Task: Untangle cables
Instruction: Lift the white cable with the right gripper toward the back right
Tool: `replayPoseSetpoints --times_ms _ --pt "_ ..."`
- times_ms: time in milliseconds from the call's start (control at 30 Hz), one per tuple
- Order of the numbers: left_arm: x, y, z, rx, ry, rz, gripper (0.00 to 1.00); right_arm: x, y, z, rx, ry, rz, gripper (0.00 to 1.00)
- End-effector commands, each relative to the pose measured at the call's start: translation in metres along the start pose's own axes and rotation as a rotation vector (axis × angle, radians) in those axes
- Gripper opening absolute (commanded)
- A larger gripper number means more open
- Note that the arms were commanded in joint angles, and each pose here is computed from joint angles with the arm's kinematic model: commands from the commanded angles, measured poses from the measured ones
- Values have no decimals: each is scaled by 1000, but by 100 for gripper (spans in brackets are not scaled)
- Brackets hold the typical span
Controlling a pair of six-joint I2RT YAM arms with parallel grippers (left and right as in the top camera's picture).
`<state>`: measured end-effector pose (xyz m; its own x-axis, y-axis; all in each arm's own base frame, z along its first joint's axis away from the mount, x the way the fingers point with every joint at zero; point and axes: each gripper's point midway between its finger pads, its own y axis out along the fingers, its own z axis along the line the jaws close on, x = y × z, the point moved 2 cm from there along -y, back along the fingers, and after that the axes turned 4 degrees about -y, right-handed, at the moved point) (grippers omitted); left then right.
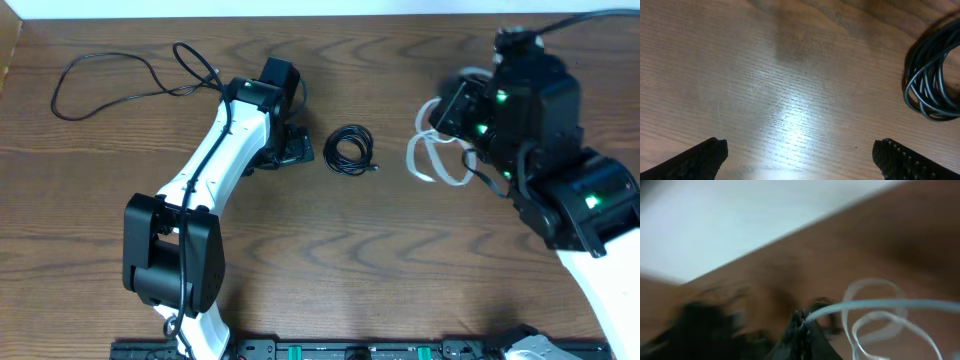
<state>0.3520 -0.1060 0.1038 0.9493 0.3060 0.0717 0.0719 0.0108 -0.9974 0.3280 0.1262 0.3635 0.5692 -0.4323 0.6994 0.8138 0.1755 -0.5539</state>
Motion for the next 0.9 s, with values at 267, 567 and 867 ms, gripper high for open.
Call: replayPoseSetpoints --times_ms 267,567,867 --pt "-1 1 3 16 -15 0 98 -10 -6 92 565 -166 132 1" --pt "-1 1 3 16 -15 0 98 5 12 -70 -428 141 -129 1" --pt "-1 1 3 16 -15 0 98 -30 23 10 64 18 185 1"
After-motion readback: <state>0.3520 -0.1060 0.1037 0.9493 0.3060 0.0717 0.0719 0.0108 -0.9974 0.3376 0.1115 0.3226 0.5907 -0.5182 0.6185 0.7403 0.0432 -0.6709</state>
